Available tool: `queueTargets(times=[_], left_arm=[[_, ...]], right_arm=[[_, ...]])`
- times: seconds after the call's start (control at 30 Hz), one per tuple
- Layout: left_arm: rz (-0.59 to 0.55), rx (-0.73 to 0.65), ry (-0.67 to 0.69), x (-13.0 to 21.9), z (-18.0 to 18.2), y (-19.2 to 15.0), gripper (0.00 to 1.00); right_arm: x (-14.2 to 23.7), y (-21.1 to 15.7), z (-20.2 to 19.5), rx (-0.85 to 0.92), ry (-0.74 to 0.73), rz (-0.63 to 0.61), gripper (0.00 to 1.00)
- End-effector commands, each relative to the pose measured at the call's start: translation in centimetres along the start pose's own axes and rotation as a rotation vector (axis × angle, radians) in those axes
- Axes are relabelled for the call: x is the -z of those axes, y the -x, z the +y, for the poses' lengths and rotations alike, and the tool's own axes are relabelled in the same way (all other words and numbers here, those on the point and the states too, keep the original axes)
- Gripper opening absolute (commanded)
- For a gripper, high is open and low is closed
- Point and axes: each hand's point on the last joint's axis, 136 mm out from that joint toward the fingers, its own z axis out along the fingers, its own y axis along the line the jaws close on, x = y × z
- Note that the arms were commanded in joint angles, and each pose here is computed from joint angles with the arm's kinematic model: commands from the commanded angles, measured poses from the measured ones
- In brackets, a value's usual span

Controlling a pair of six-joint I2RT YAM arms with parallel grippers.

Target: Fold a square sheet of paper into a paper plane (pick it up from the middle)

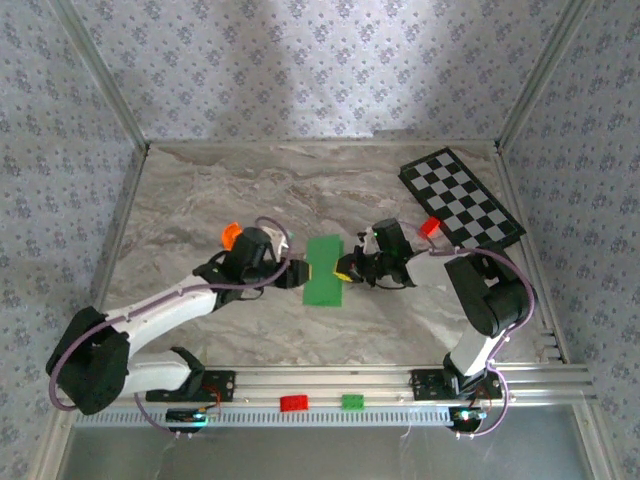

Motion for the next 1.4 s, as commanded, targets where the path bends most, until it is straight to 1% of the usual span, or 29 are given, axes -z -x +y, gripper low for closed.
queueTargets(times=[0.0, 0.07, 0.13, 0.17, 0.23, 0.3, 0.47, 0.6, 0.67, 0.73, 0.9, 0.97, 1.13, 1.3, 1.37], left_arm=[[-0.033, -0.331, 0.102, 0.0, -1.7, -0.1, 0.52], [0.013, -0.432, 0.144, -0.6, -2.3, -1.3, 0.53], [0.059, -0.538, 0.252, -1.1, -2.5, -2.3, 0.55], [0.080, -0.613, 0.296, -1.6, -2.9, -2.9, 0.59], [0.105, -0.745, 0.359, -2.6, -3.7, -4.1, 0.63], [0.124, -0.822, 0.377, -3.6, -4.6, -5.1, 0.66], [0.172, -0.922, 0.411, -5.5, -5.5, -6.6, 0.71], [0.187, -0.945, 0.521, -6.4, -4.4, -6.3, 0.71], [0.196, -0.945, 0.526, -6.8, -4.3, -6.5, 0.71], [0.173, -0.952, 0.560, -7.1, -4.1, -6.0, 0.71], [0.173, -0.954, 0.612, -7.6, -3.4, -5.6, 0.69], [0.173, -0.947, 0.619, -7.8, -3.2, -5.5, 0.65], [0.178, -0.937, 0.623, -7.7, -2.7, -5.4, 0.53], [0.188, -0.917, 0.608, -7.4, -2.3, -5.5, 0.51], [0.188, -0.917, 0.603, -7.3, -2.3, -5.4, 0.45]], right_arm=[[0.6, 0.3, -0.5, -0.021, -0.037, 0.000, 0.05], [0.9, 0.3, -0.4, -0.018, -0.034, 0.005, 0.05], [1.0, 0.2, -0.2, -0.016, -0.025, 0.013, 0.05], [1.0, 0.2, -0.1, -0.017, -0.026, 0.016, 0.05], [1.0, 0.2, -0.1, -0.018, -0.027, 0.017, 0.05], [1.1, 0.2, -0.1, -0.019, -0.030, 0.018, 0.05], [1.2, 0.2, 0.0, -0.017, -0.035, 0.022, 0.05], [1.3, 0.3, 0.1, -0.013, -0.036, 0.023, 0.05], [1.3, 0.3, 0.2, -0.013, -0.034, 0.024, 0.05], [1.4, 0.2, 0.2, -0.011, -0.033, 0.025, 0.05], [1.5, 0.1, 0.2, -0.010, -0.034, 0.024, 0.05], [1.5, 0.0, 0.1, -0.011, -0.036, 0.025, 0.06], [1.5, 0.0, 0.0, -0.013, -0.041, 0.025, 0.06], [1.5, 0.1, 0.0, -0.009, -0.039, 0.023, 0.06], [1.4, 0.0, -0.1, -0.012, -0.044, 0.024, 0.06]])
